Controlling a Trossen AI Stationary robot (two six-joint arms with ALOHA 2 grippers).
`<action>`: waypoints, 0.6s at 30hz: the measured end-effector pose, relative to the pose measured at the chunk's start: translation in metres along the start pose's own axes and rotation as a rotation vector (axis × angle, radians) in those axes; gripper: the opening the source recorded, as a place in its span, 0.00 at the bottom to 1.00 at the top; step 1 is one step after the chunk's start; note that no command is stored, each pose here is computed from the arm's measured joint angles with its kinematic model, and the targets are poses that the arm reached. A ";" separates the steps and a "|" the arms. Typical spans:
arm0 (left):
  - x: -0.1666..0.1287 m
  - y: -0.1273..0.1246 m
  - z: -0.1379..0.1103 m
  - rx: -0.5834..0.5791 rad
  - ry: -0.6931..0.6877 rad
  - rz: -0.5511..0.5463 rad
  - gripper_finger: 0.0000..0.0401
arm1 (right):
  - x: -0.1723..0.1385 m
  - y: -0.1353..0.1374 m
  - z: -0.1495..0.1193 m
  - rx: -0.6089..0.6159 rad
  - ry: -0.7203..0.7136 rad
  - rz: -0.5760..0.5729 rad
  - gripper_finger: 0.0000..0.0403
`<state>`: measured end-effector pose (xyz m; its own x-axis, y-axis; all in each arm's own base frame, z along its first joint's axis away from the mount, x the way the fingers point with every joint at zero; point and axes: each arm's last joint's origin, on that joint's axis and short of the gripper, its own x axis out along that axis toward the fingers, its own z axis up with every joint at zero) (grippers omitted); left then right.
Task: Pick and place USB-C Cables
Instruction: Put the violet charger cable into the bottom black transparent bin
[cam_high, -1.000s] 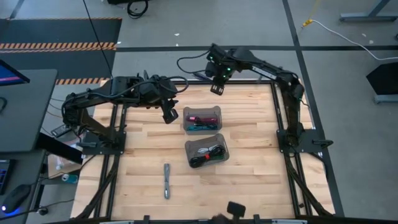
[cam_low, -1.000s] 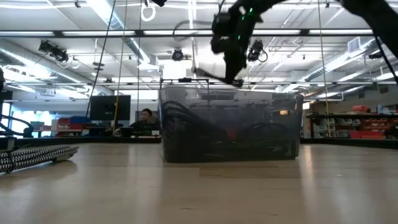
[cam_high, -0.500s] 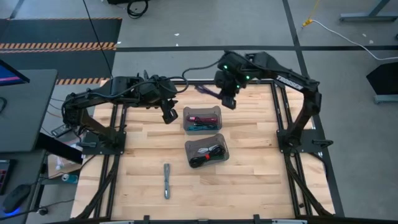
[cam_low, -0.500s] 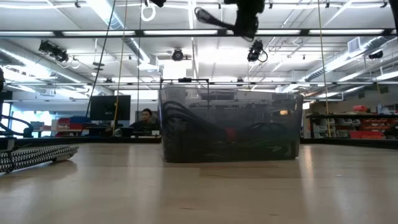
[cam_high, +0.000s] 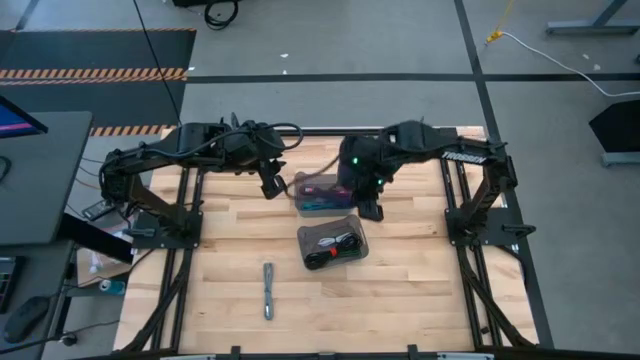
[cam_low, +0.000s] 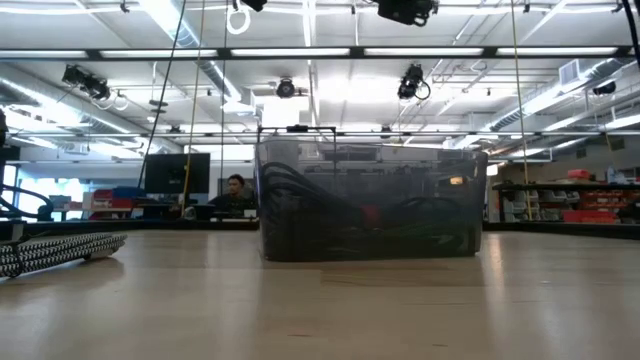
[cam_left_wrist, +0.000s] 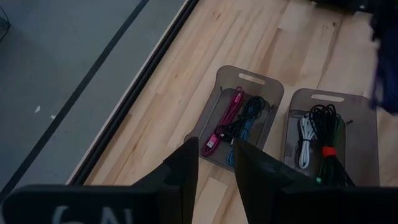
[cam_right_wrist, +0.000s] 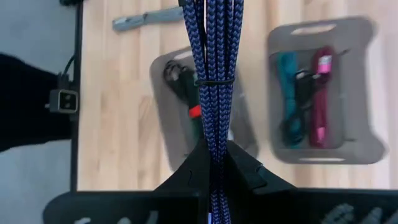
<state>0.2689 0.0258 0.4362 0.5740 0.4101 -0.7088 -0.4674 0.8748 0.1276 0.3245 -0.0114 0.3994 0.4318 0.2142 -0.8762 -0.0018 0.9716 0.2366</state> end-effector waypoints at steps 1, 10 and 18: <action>0.000 0.000 0.000 0.000 0.000 -0.001 0.27 | 0.004 0.004 -0.001 0.000 0.013 0.005 0.06; 0.000 -0.002 -0.001 0.019 0.013 -0.053 0.27 | 0.055 0.028 -0.014 0.026 0.122 0.030 0.06; 0.000 -0.002 -0.001 0.040 0.014 -0.052 0.27 | 0.107 0.026 -0.034 0.054 0.188 0.020 0.06</action>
<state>0.2691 0.0235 0.4357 0.5876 0.3601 -0.7246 -0.4095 0.9047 0.1175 0.3398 0.0405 0.2973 0.2560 0.2533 -0.9329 0.0418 0.9612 0.2725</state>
